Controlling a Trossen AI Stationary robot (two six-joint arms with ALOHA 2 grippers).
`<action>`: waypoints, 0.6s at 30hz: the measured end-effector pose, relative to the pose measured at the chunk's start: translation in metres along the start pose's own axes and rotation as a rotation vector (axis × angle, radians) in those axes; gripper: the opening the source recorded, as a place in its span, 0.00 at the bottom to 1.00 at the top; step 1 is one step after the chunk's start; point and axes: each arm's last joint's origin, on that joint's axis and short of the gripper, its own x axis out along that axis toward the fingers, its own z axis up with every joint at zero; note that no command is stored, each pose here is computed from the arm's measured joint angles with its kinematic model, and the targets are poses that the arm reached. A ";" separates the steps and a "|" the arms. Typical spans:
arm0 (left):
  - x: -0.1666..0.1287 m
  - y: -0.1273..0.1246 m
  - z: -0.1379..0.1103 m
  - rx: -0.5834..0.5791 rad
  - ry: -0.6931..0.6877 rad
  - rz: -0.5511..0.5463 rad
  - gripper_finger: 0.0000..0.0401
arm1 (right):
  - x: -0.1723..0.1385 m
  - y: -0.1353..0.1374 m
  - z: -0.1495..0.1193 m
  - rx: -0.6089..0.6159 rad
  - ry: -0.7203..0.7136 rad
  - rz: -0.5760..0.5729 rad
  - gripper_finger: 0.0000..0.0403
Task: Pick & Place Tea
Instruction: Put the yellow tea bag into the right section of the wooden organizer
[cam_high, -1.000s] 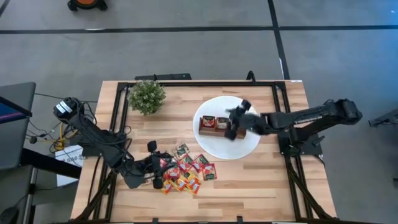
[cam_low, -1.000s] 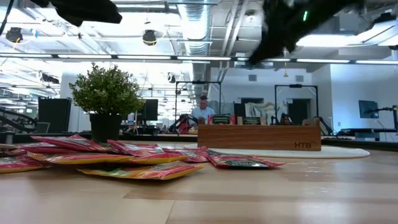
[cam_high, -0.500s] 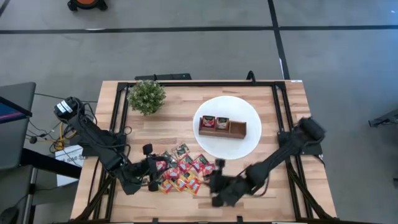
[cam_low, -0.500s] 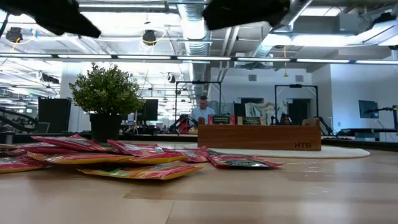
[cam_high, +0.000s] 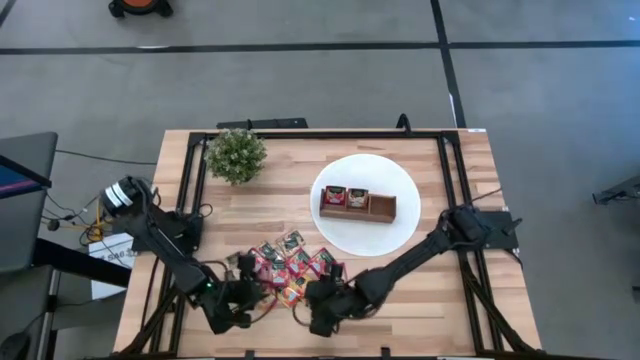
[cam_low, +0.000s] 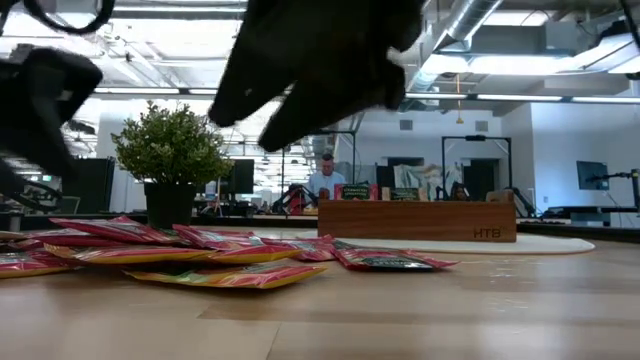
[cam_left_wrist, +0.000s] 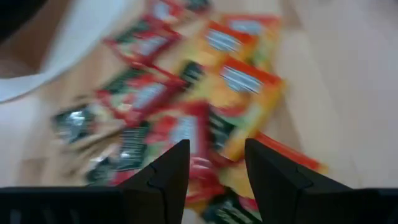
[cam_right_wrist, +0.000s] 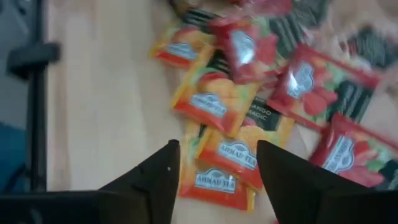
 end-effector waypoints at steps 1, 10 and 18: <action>0.003 -0.001 0.000 0.019 0.003 -0.016 0.36 | 0.004 -0.008 0.003 0.058 0.023 0.002 0.52; 0.020 -0.004 0.014 0.060 -0.106 -0.059 0.27 | 0.021 -0.054 0.028 0.371 0.281 0.196 0.48; 0.027 -0.009 0.017 0.056 -0.167 -0.053 0.20 | 0.023 -0.071 0.029 0.372 0.388 0.217 0.44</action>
